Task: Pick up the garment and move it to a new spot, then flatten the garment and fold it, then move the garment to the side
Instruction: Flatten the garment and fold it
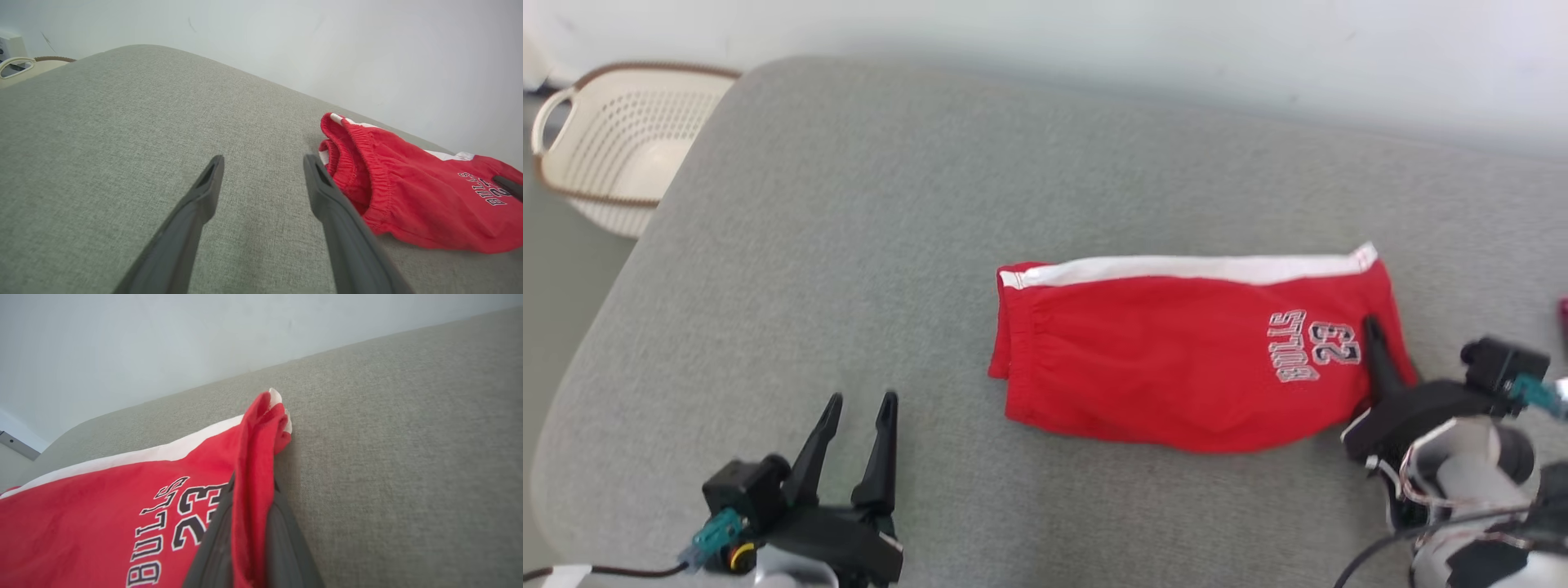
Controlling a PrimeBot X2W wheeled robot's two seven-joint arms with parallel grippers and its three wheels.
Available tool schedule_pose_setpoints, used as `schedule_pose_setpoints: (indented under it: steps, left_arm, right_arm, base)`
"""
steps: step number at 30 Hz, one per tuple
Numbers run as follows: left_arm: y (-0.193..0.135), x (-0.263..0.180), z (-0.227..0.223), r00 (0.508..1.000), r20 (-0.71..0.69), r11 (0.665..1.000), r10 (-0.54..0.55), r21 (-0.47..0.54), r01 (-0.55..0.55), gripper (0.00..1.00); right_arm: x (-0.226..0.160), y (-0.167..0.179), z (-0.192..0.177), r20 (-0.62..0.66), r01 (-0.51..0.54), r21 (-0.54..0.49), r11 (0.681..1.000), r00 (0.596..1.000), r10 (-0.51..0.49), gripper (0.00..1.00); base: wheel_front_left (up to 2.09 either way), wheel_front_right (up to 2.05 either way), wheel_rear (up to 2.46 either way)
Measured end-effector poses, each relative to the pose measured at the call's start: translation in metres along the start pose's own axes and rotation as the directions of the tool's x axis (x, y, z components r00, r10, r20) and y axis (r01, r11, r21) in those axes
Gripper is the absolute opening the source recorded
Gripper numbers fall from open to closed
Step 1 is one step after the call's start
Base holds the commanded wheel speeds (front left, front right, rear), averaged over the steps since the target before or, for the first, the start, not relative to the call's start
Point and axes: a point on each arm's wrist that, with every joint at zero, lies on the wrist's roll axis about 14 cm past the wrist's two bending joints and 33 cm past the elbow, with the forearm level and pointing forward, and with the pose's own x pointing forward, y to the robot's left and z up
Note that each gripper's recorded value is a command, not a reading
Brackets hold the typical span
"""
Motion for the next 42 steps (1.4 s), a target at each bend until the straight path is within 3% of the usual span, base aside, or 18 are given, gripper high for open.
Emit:
schedule_pose_setpoints:
  steps: [12,17,21,27,32,35,42]
  left_arm:
    - [-0.016,-0.012,-0.005,0.999,-0.008,0.999,-0.034,0.005,0.034,1.00]
    - [-0.027,-0.017,-0.007,0.998,-0.014,0.998,-0.066,0.018,0.067,1.00]
    - [-0.033,-0.016,-0.004,0.997,-0.005,0.997,-0.081,0.013,0.081,1.00]
    - [-0.028,-0.016,-0.009,0.998,-0.018,0.998,-0.066,0.013,0.066,1.00]
    - [-0.023,-0.018,-0.012,0.998,-0.027,0.999,-0.052,0.010,0.052,1.00]
    - [-0.019,-0.021,-0.013,0.999,-0.032,0.999,-0.040,0.005,0.040,1.00]
    - [-0.010,-0.027,-0.015,0.999,-0.039,1.000,-0.010,-0.005,0.010,1.00]
  right_arm:
    - [-0.081,-0.009,-0.020,0.032,0.123,0.080,0.989,0.992,-0.126,0.00]
    - [-0.105,-0.022,-0.013,0.081,0.190,0.129,0.973,0.976,-0.201,0.00]
    - [-0.112,-0.023,0.001,0.133,0.195,0.109,0.975,0.969,-0.209,0.00]
    - [-0.096,0.014,0.035,0.220,0.068,-0.036,0.997,0.974,-0.058,0.00]
    - [-0.084,0.052,0.047,0.241,-0.049,-0.121,0.992,0.967,0.077,0.00]
    - [-0.076,0.094,0.044,0.211,-0.180,-0.196,0.964,0.952,0.220,0.00]
    - [-0.062,0.148,0.015,0.079,-0.367,-0.260,0.893,0.914,0.398,0.00]
  base:
    - [0.00,0.00,0.00]
    - [0.00,0.00,0.00]
    - [0.00,0.00,0.00]
    - [0.00,0.00,0.00]
    - [0.00,0.00,0.00]
    - [0.00,0.00,0.00]
    - [0.00,0.00,0.00]
